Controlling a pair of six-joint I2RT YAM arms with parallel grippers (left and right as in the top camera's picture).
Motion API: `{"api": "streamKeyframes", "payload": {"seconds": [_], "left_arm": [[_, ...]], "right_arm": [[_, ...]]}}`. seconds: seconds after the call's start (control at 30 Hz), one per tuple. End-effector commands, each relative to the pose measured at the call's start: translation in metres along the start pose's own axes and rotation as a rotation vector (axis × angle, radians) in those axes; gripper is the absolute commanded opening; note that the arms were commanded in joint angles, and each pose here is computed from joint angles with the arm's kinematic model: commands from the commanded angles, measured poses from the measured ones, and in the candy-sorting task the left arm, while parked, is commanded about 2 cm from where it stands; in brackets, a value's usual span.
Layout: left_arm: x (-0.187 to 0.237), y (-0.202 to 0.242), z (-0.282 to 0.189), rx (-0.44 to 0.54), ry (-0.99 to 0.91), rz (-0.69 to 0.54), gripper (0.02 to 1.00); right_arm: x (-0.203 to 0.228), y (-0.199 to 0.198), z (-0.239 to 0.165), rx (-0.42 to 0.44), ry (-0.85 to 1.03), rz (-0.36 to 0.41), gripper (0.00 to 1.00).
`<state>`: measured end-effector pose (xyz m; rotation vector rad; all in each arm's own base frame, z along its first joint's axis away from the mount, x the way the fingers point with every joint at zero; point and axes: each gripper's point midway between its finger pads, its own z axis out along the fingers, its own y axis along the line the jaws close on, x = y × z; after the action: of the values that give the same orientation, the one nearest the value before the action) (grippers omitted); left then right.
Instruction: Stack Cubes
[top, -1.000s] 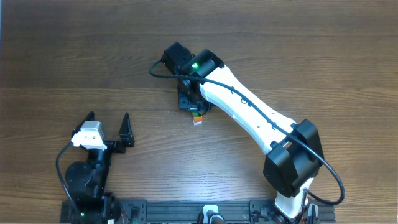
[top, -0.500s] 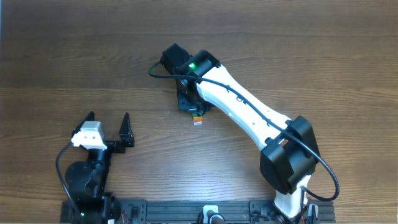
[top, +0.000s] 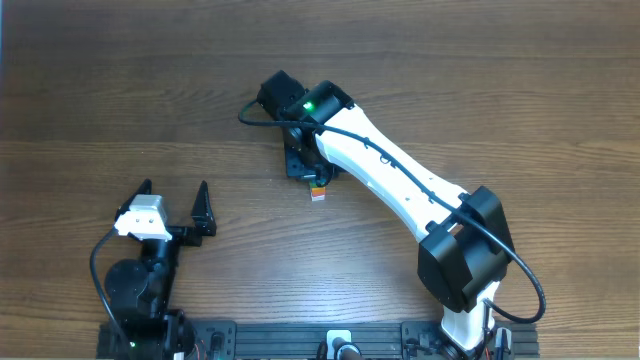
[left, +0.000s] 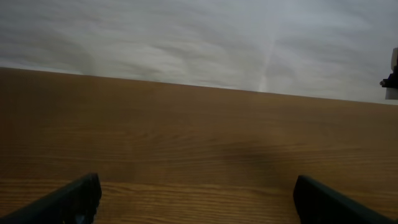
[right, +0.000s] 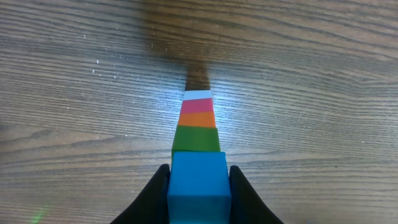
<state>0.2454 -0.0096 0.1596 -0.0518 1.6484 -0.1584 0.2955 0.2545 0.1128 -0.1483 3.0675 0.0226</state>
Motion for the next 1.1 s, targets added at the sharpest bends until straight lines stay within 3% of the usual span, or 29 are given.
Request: {"api": "streamKeyframes", "payload": {"seconds": [0.03, 1.1], "left_arm": [[0.0002, -0.0006, -0.0001, 0.007, -0.005, 0.015, 1.000], [0.0002, -0.0006, -0.0001, 0.007, -0.005, 0.015, 1.000]], "right_arm": [[-0.0018, 0.0082, -0.0022, -0.012, -0.011, -0.009, 0.051], [-0.0026, 0.0090, 0.0061, 0.001, -0.001, -0.008, 0.137]]}}
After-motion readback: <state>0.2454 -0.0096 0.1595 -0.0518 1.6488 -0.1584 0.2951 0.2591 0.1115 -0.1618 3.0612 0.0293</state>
